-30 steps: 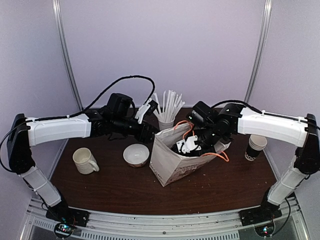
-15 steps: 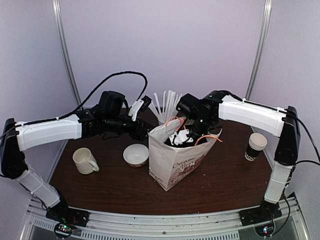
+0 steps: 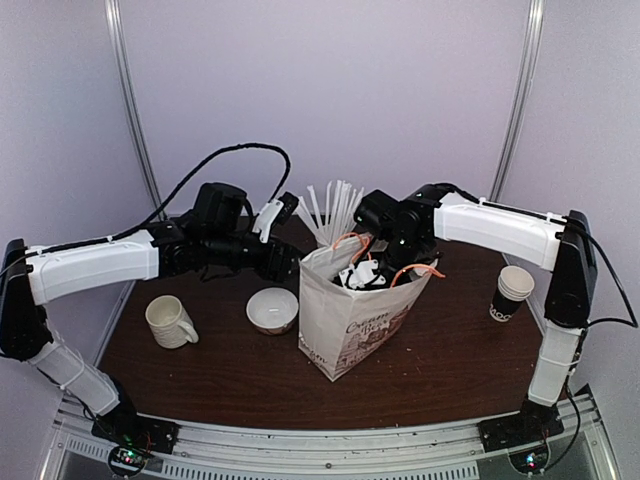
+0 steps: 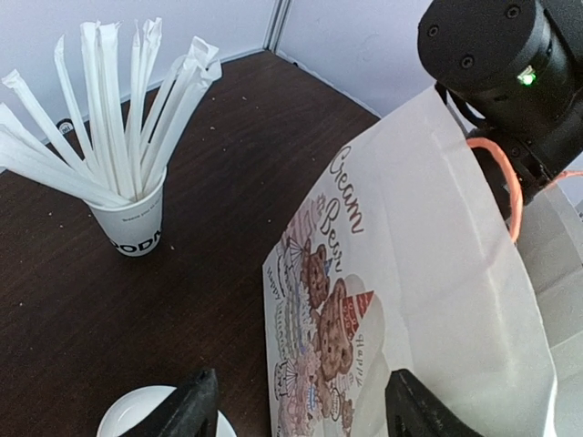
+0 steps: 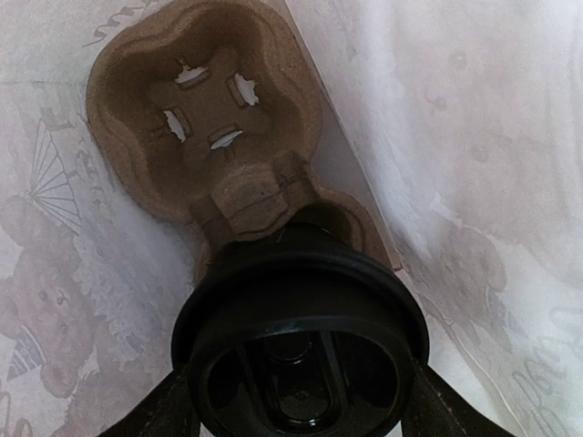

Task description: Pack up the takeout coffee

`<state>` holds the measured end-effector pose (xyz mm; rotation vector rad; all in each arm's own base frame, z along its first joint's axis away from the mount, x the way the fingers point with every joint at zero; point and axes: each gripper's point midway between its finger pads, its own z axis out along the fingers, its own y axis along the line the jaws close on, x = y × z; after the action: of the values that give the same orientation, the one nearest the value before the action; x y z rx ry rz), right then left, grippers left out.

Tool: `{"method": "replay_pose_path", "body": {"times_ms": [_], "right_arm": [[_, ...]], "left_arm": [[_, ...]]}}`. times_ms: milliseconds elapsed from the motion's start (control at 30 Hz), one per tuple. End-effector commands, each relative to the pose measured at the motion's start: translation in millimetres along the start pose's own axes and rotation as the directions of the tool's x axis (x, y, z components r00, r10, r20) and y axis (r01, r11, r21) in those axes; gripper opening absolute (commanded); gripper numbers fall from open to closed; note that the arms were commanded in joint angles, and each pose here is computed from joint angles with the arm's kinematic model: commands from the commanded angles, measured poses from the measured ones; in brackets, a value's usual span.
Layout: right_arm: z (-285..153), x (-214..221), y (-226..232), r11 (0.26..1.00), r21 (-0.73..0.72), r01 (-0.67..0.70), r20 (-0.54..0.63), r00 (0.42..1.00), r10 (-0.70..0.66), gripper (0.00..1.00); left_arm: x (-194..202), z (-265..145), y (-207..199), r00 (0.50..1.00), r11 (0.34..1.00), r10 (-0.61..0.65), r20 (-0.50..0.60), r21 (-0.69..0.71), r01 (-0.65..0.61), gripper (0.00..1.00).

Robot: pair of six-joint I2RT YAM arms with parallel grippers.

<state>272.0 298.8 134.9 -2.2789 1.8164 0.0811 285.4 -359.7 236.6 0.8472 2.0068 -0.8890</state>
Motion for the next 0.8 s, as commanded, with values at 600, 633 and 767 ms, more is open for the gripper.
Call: {"method": "replay_pose_path", "body": {"times_ms": [600,633,767], "right_arm": [[-67.6,-17.0,42.6,0.989,-0.095,-0.115,0.003,0.993,0.116,1.0],[-72.3,-16.9,42.5,0.99,-0.089,-0.113,0.007,0.993,0.114,1.0],[-89.1,-22.3,44.4,0.99,-0.088,-0.109,0.045,0.993,0.113,0.99]], "left_arm": [[-40.3,-38.7,-42.6,0.995,0.987,0.074,0.059,0.137,-0.082,0.66],[-44.6,-42.2,-49.1,0.995,0.982,0.079,0.064,0.165,-0.089,0.66],[-59.0,-49.5,-72.6,0.995,0.961,0.075,0.065,0.26,-0.09,0.68]]}}
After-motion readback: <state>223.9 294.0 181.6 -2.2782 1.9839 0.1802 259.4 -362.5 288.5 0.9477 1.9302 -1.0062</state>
